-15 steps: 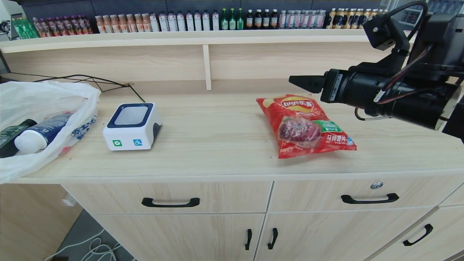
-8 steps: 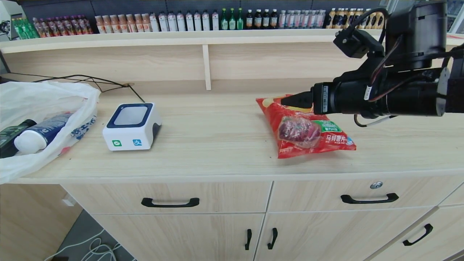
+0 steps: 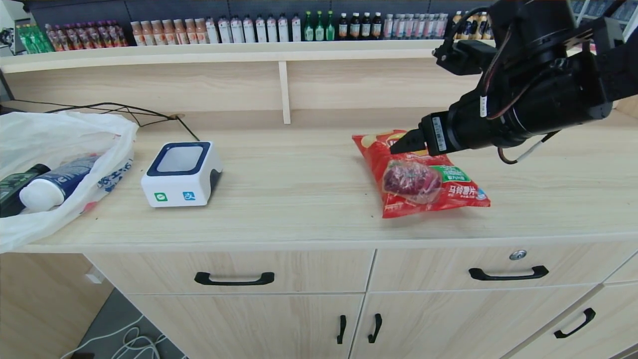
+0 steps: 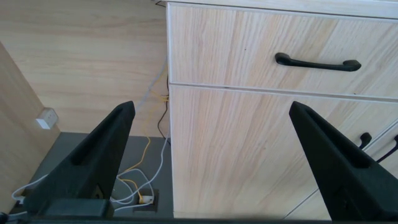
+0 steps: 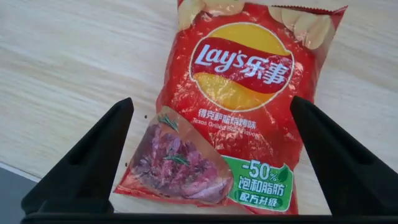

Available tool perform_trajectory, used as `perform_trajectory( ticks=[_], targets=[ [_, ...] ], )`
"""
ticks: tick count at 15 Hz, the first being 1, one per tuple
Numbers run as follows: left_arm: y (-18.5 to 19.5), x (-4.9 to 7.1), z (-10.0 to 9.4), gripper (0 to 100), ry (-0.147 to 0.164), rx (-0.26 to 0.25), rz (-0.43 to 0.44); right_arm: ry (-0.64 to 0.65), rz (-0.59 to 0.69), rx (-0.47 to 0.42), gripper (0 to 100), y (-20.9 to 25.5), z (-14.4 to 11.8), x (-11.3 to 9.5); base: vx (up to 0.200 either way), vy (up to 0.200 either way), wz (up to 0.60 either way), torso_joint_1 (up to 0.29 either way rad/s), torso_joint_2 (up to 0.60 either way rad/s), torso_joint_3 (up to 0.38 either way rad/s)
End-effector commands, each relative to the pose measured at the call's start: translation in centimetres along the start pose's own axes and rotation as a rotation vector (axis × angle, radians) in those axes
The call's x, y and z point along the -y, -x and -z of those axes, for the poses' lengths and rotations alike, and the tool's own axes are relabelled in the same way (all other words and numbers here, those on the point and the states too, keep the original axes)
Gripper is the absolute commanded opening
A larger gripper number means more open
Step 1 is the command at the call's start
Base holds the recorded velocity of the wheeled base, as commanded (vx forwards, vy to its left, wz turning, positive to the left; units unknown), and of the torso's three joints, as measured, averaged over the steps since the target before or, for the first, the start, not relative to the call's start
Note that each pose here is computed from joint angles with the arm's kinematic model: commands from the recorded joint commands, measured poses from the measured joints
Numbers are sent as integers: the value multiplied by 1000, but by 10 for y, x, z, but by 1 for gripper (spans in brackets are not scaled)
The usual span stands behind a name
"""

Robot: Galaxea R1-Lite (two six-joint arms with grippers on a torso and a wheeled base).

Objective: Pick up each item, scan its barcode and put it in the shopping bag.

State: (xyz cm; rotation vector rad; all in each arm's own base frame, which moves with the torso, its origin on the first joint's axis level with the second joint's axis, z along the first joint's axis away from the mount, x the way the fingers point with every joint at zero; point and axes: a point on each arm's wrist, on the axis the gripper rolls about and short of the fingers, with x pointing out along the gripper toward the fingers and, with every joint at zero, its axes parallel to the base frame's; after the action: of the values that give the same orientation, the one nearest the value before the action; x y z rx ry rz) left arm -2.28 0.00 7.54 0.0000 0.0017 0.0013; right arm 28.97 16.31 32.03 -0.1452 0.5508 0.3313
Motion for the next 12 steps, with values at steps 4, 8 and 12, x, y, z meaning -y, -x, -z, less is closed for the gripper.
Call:
perform_trajectory(
  ticks=[4, 8, 12],
  targets=[
    [0, 0, 0, 100, 0, 2, 0, -17, 34, -51, 100, -26, 1, 7, 0, 0, 0, 0, 0, 0],
    [0, 0, 0, 100, 0, 0, 0, -29, 68, -60, 100, -29, 2, 17, 0, 0, 0, 0, 0, 0],
    [0, 0, 0, 100, 0, 2, 0, -7, 39, -57, 100, -26, 2, 7, 0, 0, 0, 0, 0, 0]
  ],
)
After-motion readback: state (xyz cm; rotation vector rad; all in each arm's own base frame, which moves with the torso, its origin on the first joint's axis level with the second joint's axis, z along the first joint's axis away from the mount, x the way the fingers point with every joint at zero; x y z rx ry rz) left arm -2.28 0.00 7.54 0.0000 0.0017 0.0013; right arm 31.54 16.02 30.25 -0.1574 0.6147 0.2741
